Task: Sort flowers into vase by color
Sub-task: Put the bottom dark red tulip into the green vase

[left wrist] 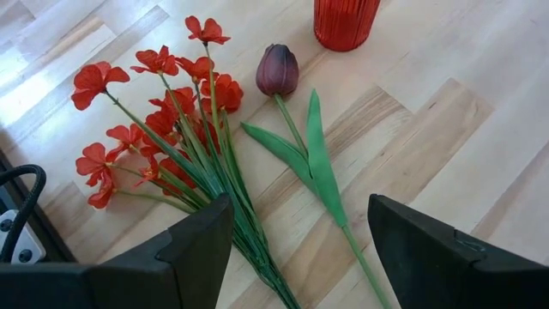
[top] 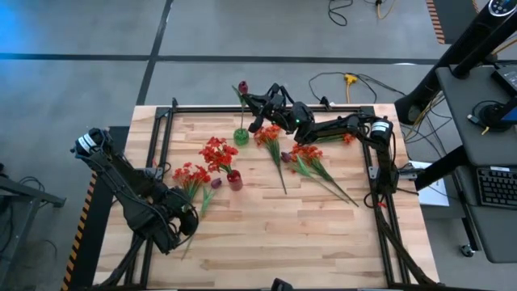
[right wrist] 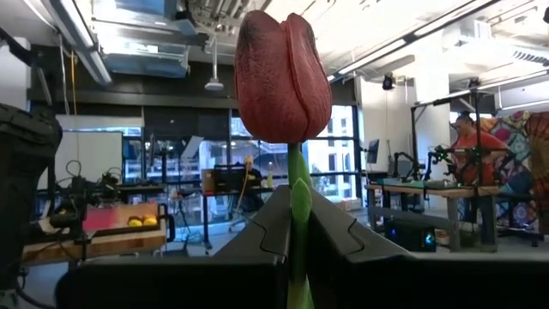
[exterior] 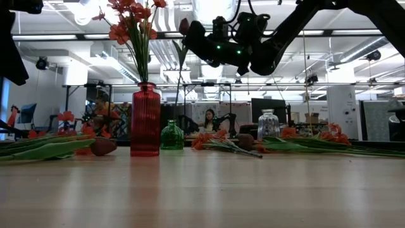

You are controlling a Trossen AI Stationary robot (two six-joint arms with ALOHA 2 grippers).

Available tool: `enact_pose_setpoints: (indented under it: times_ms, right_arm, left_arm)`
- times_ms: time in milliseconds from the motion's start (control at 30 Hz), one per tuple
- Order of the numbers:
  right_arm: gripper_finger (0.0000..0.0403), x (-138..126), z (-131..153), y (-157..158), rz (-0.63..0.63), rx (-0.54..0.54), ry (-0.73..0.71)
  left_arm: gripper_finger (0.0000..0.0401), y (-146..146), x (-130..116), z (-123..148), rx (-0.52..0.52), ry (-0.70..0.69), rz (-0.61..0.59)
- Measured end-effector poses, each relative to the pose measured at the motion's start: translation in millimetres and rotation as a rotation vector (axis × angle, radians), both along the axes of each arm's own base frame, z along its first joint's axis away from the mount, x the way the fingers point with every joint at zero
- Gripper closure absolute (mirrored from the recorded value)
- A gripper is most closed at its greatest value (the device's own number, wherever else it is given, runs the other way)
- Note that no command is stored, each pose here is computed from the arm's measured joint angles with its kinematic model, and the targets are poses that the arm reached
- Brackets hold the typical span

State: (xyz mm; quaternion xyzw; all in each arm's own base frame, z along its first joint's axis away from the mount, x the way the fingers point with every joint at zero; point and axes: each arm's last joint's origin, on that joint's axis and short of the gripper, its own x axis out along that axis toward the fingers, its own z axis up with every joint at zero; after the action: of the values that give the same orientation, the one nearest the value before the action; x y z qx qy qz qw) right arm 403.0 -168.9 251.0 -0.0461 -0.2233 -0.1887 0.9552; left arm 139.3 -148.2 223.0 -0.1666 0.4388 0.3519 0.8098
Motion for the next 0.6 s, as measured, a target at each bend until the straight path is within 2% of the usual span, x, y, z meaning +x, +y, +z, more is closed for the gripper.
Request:
enact_pose_setpoints:
  times_ms: [400, 600]
  right_arm:
    - [0.0384, 2.1, -3.5, -0.4, 0.018, 0.01, 0.045]
    - [0.0319, 1.8, -3.6, -1.4, 0.003, 0.043, 0.033]
  left_arm:
    - [0.015, 0.1, 0.0, -0.1, 0.0, 0.0, 0.0]
    - [0.015, 0.1, 0.0, -0.1, 0.0, 0.0, 0.0]
